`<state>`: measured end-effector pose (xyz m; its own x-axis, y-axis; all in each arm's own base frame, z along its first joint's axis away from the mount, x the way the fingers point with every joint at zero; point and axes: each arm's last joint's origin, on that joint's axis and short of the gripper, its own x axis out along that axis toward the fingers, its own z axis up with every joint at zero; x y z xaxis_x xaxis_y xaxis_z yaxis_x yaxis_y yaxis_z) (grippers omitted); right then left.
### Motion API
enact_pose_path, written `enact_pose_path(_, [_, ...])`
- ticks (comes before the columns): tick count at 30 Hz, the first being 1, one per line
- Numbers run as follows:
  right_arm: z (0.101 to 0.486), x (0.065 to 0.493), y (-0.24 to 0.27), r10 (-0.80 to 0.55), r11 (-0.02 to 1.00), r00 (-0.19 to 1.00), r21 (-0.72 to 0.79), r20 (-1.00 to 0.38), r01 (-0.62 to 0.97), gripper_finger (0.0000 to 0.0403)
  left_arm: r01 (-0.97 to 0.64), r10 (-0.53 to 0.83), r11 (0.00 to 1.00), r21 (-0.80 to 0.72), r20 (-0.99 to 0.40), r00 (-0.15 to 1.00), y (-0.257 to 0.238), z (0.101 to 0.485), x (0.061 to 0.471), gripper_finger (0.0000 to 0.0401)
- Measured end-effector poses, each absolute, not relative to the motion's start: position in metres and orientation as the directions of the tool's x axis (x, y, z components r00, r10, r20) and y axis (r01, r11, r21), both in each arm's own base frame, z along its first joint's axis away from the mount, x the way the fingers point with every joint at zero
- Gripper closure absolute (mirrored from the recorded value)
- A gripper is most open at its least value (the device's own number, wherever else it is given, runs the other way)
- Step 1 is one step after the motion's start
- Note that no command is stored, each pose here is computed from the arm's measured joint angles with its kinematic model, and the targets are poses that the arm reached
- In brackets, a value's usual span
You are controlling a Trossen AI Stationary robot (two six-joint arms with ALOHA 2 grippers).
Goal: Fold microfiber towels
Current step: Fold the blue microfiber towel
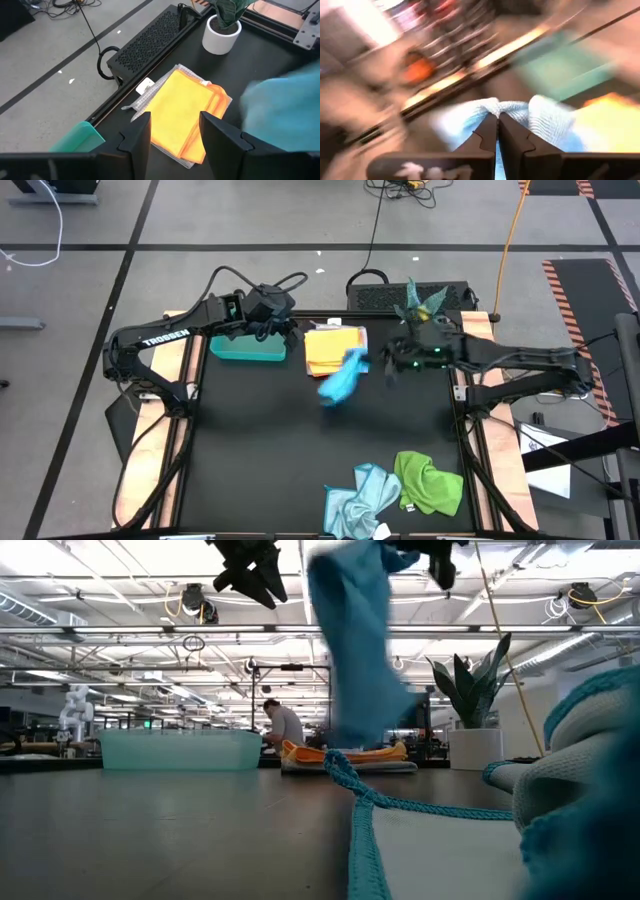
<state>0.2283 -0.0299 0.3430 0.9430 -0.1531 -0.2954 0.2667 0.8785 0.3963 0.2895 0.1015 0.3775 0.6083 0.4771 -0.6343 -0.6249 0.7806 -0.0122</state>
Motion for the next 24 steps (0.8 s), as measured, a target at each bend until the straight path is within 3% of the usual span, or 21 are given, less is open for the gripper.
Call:
enact_pose_path(2, [0.345, 0.222, -0.033, -0.362, 0.847, 0.888, 0.298, -0.283, 0.44, 0.0402, -0.625, 0.477, 0.781, -0.013, -0.634, 0.609, 0.101, 0.378, 0.29, 0.0231])
enact_pose_path(4, [0.349, 0.222, -0.033, -0.413, 0.835, 0.879, 0.286, -0.237, 0.469, 0.0402, -0.625, 0.477, 0.781, -0.013, -0.634, 0.609, 0.101, 0.378, 0.29, 0.0231])
enact_pose_path(8, [0.356, 0.237, -0.011, 0.008, 0.936, 0.99, 0.35, -0.143, 0.043, 0.0403, -0.625, 0.477, 0.78, -0.013, -0.633, 0.609, 0.101, 0.378, 0.29, 0.0231])
enact_pose_path(10, [0.351, 0.242, -0.002, 0.063, 0.95, 0.985, 0.313, -0.162, -0.009, 0.0403, -0.626, 0.477, 0.78, -0.016, -0.633, 0.61, 0.101, 0.378, 0.29, 0.0231])
enact_pose_path(14, [0.353, 0.241, -0.013, -0.146, 0.955, 0.978, 0.235, -0.151, 0.179, 0.0403, -0.641, 0.475, 0.766, -0.045, -0.632, 0.612, 0.101, 0.378, 0.29, 0.0231])
enact_pose_path(20, [0.35, 0.24, -0.019, -0.173, 0.947, 0.969, 0.24, -0.174, 0.212, 0.0403, -0.621, 0.473, 0.783, -0.029, -0.621, 0.626, 0.085, 0.378, 0.295, 0.0231])
enact_pose_path(24, [0.351, 0.239, -0.03, -0.305, 0.908, 0.937, 0.244, -0.168, 0.34, 0.0403, -0.622, 0.516, 0.783, 0.019, -0.579, 0.632, 0.065, 0.381, 0.301, 0.0231])
